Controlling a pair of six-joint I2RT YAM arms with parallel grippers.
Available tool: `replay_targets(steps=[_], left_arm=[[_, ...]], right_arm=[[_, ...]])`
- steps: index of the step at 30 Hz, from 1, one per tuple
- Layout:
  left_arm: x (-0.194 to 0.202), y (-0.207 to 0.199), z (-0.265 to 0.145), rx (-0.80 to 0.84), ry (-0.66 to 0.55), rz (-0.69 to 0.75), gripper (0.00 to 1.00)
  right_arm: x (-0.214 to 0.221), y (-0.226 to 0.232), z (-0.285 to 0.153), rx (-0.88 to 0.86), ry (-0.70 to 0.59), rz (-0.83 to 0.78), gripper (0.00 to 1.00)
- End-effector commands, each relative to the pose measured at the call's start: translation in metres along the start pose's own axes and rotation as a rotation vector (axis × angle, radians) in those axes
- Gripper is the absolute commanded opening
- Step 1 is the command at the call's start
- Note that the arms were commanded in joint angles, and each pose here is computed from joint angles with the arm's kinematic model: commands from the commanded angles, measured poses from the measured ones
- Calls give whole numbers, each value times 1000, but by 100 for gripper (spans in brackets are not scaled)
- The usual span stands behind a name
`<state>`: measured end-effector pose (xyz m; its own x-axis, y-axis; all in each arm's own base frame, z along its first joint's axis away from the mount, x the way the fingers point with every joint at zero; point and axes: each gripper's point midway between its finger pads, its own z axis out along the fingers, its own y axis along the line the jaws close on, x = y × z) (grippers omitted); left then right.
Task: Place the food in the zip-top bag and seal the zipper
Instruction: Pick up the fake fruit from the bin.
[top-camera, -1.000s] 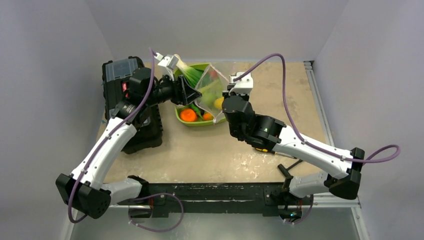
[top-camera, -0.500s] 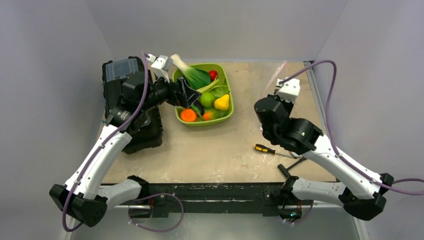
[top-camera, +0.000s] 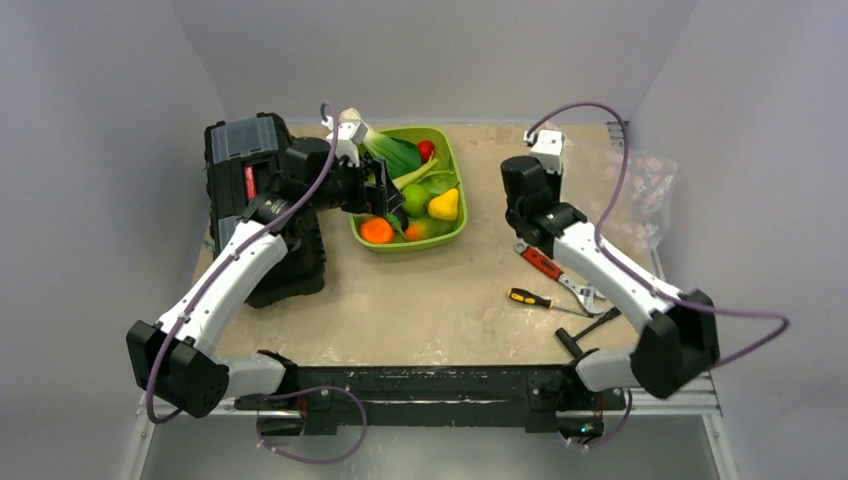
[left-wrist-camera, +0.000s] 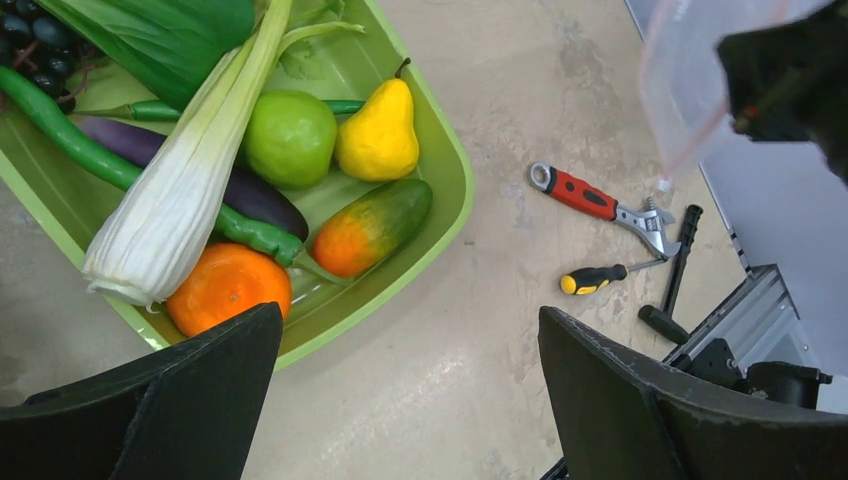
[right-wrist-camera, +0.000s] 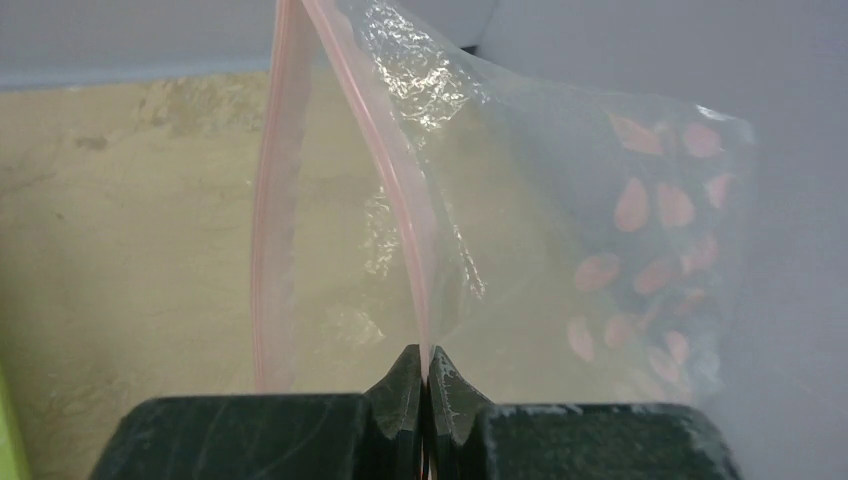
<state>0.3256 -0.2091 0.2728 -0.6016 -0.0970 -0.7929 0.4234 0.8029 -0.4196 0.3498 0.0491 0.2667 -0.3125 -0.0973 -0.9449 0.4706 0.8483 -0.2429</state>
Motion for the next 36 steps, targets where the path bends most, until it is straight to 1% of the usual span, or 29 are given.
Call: replay_targets(steps=[1,3,6,8,10,14,15,17,22,25,27,30,33,36], left_arm=[[-7,-9,7,39,0,59,100],[0,-7,16,37,30,61,99],[13,-5,29,33,79,71,98],[19,-3,34,17,89,101,98],[25,1,38,-20,86,141,98],[43,-1,49,-24,100,213,97],[47,-1,53,-20,103,202,98],[49,0,60,-28,101,131,97],[49,-3,83,-35,121,12,93],[48,4,102,-91,157,-25,93],[53,13,114,-158,219,-52,94],[57,19,130,-225,268,-34,94],[52,26,137,-289,254,-2,94],[43,35,141,-361,244,5,91]], right_arm=[[19,97,47,-362,78,-26,0],[39,125,59,-429,110,-112,0],[60,151,62,-583,121,-138,0],[59,148,60,-601,91,-98,0],[49,143,54,-661,58,-46,0],[40,135,55,-705,59,-2,0],[38,134,55,-711,57,13,0],[36,128,60,-701,65,44,0],[28,106,89,-559,116,125,0],[17,107,91,-595,115,140,0],[7,107,88,-619,89,151,0],[3,106,85,-627,57,165,0],[7,105,87,-626,55,165,0],[10,108,87,-642,47,149,0]])
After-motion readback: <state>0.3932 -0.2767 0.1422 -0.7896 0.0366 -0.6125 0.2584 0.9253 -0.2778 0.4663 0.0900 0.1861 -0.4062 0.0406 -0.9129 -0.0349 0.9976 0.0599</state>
